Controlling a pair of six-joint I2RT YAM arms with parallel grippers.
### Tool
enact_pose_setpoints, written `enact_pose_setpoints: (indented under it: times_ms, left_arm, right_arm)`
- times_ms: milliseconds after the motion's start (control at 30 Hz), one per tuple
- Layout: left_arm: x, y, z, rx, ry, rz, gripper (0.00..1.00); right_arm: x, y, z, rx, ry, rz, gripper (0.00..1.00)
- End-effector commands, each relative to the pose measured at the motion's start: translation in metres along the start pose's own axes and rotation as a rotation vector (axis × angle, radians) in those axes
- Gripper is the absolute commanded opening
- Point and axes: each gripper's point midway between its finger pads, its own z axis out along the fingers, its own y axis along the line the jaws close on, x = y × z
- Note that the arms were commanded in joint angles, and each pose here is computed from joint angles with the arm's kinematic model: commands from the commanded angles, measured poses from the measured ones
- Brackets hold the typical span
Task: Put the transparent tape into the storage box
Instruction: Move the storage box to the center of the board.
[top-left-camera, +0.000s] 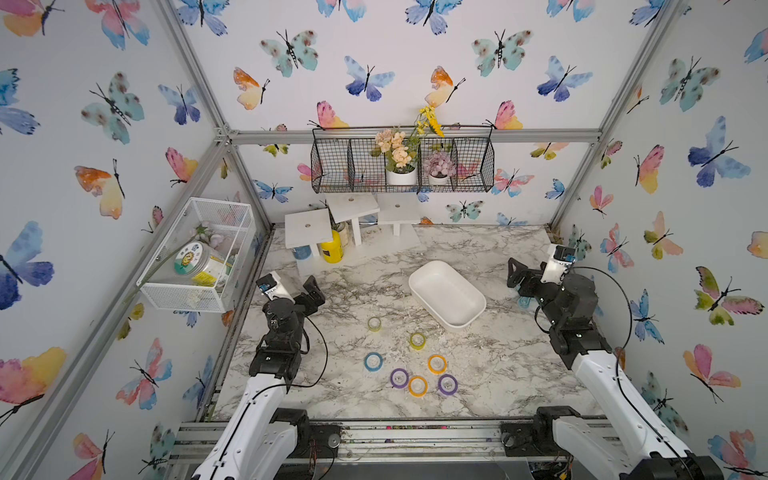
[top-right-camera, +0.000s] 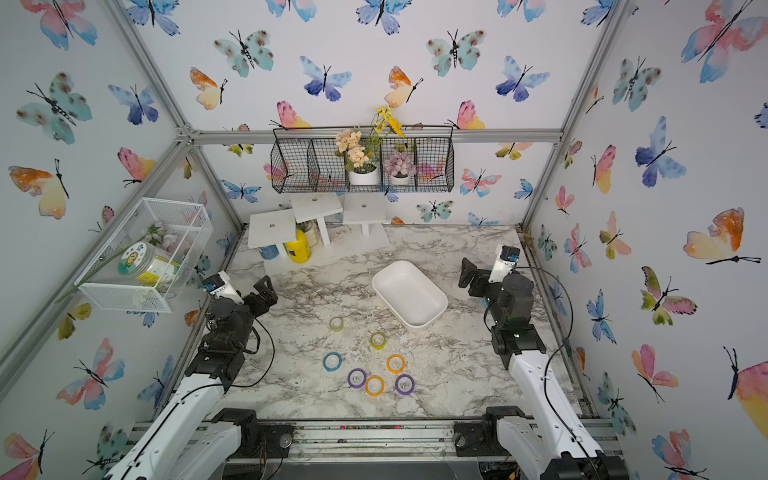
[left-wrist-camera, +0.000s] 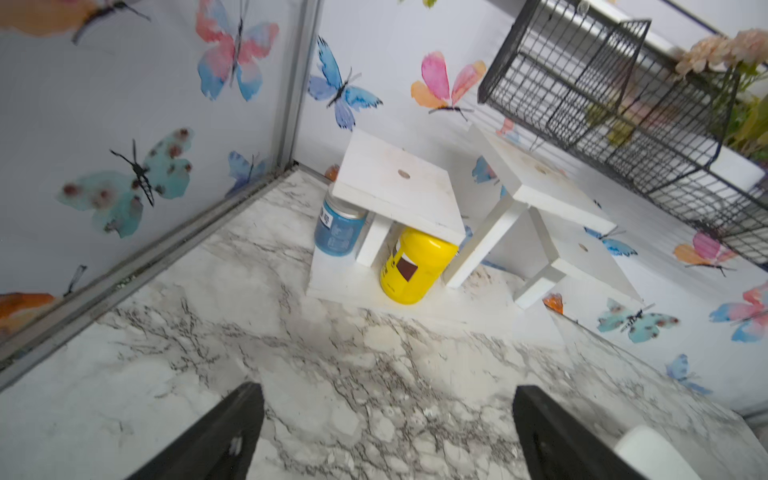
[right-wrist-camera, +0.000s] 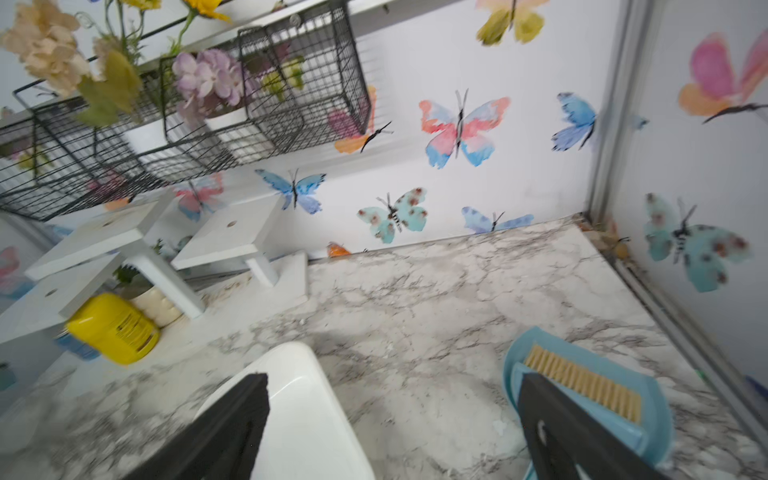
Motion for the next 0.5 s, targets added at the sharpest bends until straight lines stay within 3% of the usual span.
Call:
enact_pose_setpoints:
  times_ms: [0,200,333,467]
  left_arm:
    - [0.036,-0.032,-0.006,0.189,0.208,-0.014,0.99]
    - [0.063,-0.069,-0.015,0.377,0.302,-0.006,0.99]
    - [0.084,-0.087,-0.021,0.465,0.338,0.106,0.99]
    - [0.104,-0.1,-0.033,0.594,0.339,0.108,0.99]
  right_arm:
    - [0.036,0.035,-0.001,-0.211,0.201,0.086,0.99]
    - [0.073,0.048,0.002,-0.287,0.378,0.179,0.98]
    - [0.093,0.061,0.0,-0.301,0.451,0.17,0.98]
    - [0.111,0.074,0.003,-0.3,0.545,0.157,0.99]
